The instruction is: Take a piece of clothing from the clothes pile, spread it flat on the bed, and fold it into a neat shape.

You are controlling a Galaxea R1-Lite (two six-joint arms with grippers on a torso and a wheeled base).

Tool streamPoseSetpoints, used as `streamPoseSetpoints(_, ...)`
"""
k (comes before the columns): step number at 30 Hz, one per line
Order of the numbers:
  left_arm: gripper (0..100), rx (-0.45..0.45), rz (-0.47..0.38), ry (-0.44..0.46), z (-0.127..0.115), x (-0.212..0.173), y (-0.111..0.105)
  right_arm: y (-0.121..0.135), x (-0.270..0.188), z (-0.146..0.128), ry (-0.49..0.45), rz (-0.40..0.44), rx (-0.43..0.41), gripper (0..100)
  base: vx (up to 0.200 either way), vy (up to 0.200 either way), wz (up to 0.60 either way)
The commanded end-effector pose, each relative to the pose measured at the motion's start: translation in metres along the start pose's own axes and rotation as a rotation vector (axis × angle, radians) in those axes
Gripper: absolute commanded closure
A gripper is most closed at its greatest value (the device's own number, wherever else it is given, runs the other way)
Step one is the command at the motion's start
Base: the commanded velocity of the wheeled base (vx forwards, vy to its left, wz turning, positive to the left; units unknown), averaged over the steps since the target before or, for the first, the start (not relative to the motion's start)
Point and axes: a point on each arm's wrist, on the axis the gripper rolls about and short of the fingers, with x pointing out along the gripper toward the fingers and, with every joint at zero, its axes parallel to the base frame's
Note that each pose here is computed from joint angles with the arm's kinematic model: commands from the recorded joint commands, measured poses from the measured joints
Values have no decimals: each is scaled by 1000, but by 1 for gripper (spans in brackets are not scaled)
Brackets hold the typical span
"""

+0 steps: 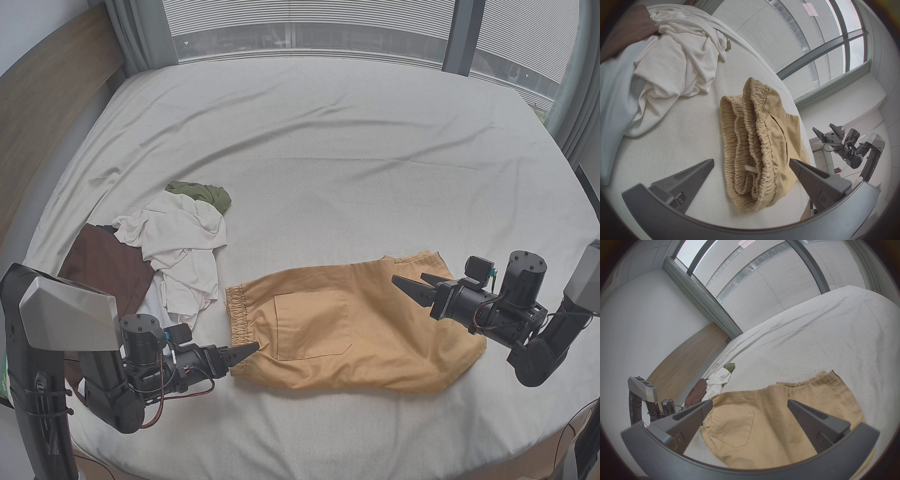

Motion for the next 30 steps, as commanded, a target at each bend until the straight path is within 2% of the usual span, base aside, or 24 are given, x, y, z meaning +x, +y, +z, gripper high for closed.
streamPoseSetpoints(1,0,-9,-1,5,-2,4,2,0,0,-1,3,1,1,0,0,0,0)
streamPoseSetpoints(7,0,-67,-24,-19,3,12,-4,1,1,-1,3,1,1,0,0,0,0)
streamPoseSetpoints(15,0,-111,12,-58,-1,32,-3,1,0,-2,5,2,-1,0,0,0,0)
streamPoseSetpoints(23,0,-180,-11,-68,1,37,-9,0,2,-4,12,-1,2,0,0,0,0)
streamPoseSetpoints(30,0,-183,-15,-56,-3,39,-10,-2,3,-6,4,3,-1,0,0,0,0)
